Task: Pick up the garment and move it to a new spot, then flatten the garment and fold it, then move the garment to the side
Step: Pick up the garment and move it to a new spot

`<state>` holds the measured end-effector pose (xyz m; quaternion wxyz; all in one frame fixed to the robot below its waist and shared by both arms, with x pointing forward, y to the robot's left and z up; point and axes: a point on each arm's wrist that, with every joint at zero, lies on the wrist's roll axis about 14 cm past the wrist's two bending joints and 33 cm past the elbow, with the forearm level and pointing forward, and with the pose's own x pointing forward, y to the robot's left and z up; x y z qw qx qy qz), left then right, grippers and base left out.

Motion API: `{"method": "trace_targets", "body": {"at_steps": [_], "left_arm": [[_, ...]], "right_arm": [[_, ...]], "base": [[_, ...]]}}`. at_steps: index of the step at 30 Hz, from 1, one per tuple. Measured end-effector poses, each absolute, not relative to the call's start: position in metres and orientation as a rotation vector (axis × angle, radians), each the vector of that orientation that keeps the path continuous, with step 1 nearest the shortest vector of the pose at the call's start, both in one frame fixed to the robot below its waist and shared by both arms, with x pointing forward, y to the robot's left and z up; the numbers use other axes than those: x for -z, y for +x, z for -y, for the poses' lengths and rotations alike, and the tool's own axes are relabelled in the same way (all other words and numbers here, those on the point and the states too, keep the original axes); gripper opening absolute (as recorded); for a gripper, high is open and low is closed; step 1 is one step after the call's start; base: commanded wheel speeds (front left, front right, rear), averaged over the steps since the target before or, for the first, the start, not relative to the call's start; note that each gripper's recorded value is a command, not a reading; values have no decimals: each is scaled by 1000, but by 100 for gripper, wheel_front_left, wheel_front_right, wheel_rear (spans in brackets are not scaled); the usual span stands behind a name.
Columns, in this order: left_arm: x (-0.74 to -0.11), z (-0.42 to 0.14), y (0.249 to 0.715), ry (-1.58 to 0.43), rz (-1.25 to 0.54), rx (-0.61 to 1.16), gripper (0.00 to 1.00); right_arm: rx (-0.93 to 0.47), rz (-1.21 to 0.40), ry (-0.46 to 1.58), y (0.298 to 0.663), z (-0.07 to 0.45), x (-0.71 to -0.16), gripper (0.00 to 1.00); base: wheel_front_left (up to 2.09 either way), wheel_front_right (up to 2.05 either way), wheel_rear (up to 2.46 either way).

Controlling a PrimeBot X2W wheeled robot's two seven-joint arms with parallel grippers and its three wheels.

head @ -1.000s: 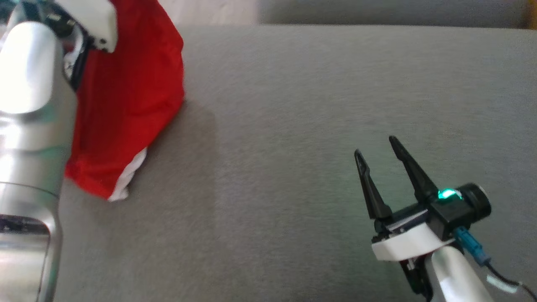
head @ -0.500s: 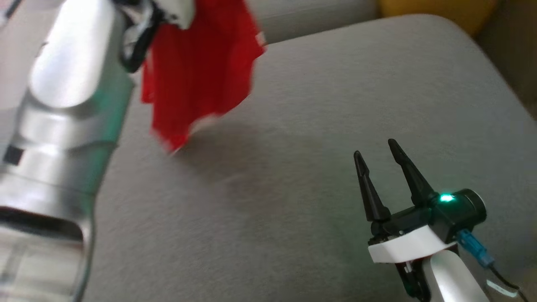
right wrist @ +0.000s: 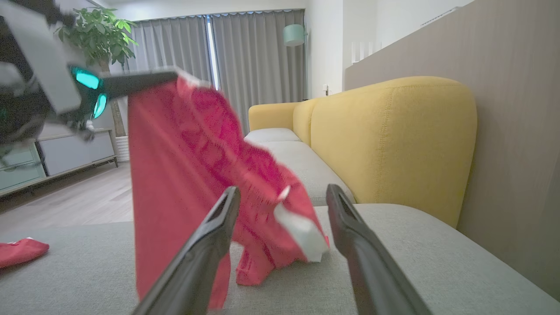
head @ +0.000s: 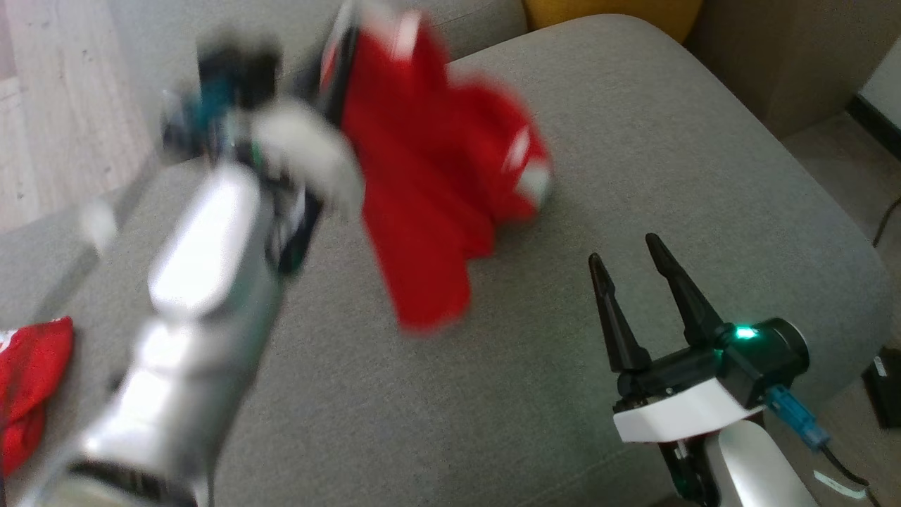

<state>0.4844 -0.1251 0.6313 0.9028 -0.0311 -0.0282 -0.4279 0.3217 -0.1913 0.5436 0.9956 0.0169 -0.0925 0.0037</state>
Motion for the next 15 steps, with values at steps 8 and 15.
{"method": "trace_targets", "body": {"at_steps": [8, 15], "left_arm": [[-477, 31, 456, -152, -226, 656, 0], [-468, -19, 437, -188, -171, 478, 100]], "right_arm": [[-62, 155, 28, 332, 175, -534, 100], [-116, 102, 38, 332, 157, -515, 100]], "base": [[0, 0, 0], [0, 0, 0]]}}
